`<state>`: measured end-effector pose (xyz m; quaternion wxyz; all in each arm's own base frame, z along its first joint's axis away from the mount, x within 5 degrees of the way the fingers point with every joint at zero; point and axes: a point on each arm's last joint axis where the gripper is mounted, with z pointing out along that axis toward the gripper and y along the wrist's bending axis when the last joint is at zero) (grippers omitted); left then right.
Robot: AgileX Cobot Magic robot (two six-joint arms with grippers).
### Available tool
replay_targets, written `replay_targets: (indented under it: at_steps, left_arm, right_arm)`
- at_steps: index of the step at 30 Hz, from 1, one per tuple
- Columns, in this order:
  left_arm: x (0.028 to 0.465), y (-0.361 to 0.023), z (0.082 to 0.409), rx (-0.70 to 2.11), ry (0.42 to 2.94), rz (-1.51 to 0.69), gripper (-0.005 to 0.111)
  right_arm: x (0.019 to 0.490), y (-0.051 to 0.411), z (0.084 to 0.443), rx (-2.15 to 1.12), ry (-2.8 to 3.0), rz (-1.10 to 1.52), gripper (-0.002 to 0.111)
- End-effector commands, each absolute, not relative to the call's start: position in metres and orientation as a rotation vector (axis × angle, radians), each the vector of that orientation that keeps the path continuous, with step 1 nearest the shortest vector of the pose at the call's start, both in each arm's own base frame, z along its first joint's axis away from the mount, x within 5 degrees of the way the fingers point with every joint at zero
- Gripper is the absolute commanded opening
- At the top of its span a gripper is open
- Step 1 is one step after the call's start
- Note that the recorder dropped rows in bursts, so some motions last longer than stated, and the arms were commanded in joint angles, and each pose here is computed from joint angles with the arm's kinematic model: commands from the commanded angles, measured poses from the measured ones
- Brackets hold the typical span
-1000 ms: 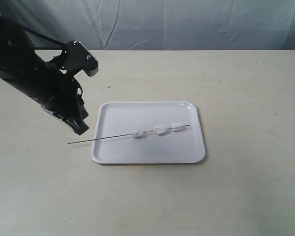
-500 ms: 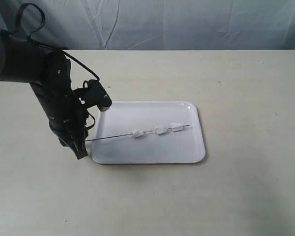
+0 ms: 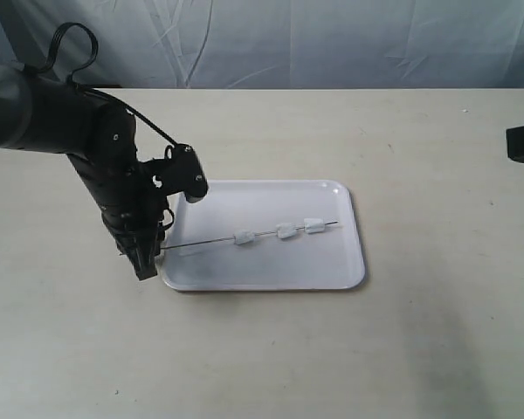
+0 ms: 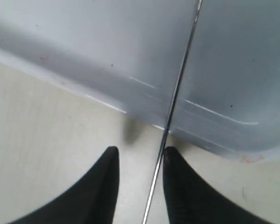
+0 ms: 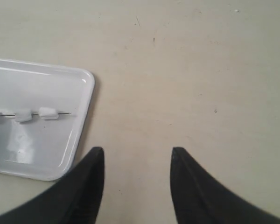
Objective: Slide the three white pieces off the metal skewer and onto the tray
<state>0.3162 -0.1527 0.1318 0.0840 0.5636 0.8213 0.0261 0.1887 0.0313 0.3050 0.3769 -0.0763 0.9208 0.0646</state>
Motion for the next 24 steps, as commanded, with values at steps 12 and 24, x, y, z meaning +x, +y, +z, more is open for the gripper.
replay_targets:
  at_steps: [12,24]
  left_arm:
    - [0.306,-0.153,0.089,1.771,2.631,-0.013,0.000]
    - [0.288,-0.128,0.194,1.101,2.861,-0.288,0.000]
  right_arm:
    - [0.195,0.035,0.309,-0.180,2.305,0.207,0.042]
    - [0.210,0.042,0.313,-0.070,2.205,0.349,0.042]
